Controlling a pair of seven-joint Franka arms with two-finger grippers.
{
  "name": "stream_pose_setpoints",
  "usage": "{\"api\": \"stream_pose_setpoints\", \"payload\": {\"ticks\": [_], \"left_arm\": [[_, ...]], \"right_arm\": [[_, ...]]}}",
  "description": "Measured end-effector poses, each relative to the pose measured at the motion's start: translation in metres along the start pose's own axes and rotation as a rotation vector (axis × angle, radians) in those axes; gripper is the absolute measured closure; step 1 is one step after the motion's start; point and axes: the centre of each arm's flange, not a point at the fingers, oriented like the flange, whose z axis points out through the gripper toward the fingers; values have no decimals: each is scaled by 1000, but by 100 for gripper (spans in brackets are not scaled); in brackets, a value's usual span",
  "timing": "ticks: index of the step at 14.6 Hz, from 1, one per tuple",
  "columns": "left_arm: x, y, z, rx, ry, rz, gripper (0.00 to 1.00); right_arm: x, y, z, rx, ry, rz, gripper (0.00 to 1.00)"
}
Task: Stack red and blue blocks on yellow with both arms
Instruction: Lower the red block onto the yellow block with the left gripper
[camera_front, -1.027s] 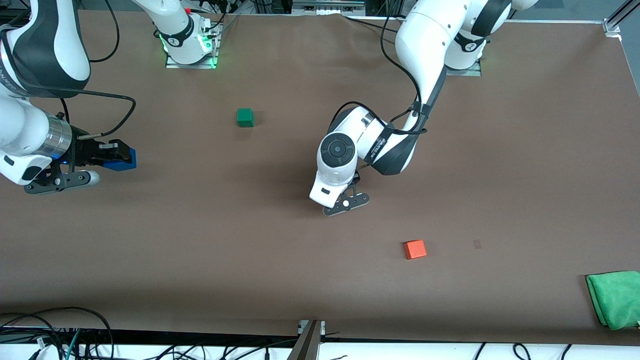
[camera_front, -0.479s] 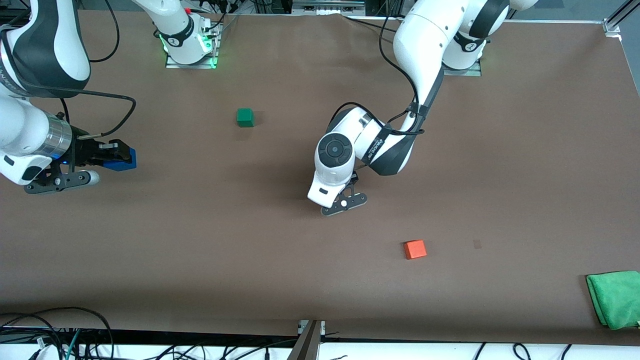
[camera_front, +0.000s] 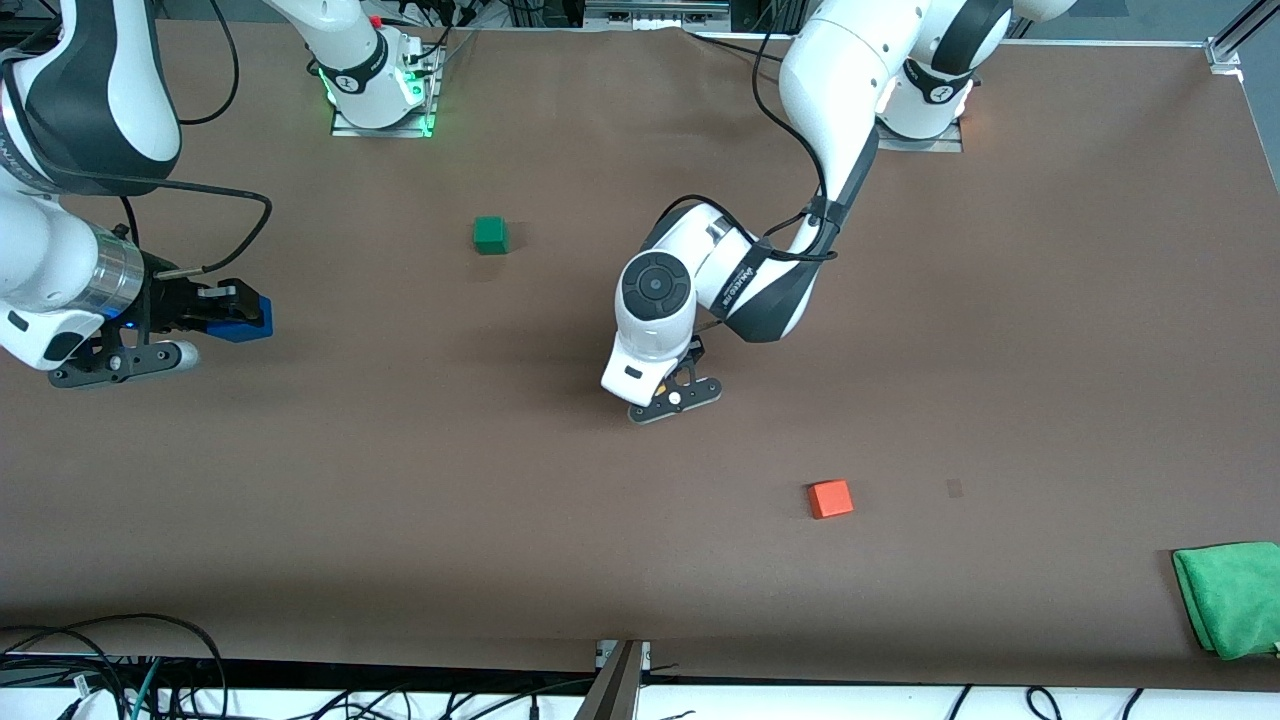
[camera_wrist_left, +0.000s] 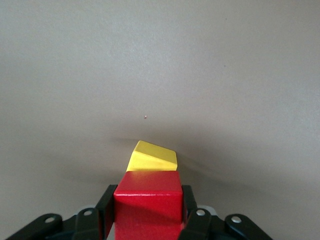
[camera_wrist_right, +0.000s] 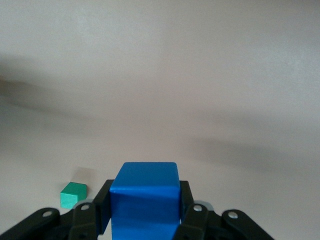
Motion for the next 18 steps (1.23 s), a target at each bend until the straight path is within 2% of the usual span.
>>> {"api": "stream_pose_setpoints", "payload": {"ticks": [18], "left_arm": [[5,-4,16,26,2,-3,44]], "right_arm": [[0,0,0,0,0,0,44]]}}
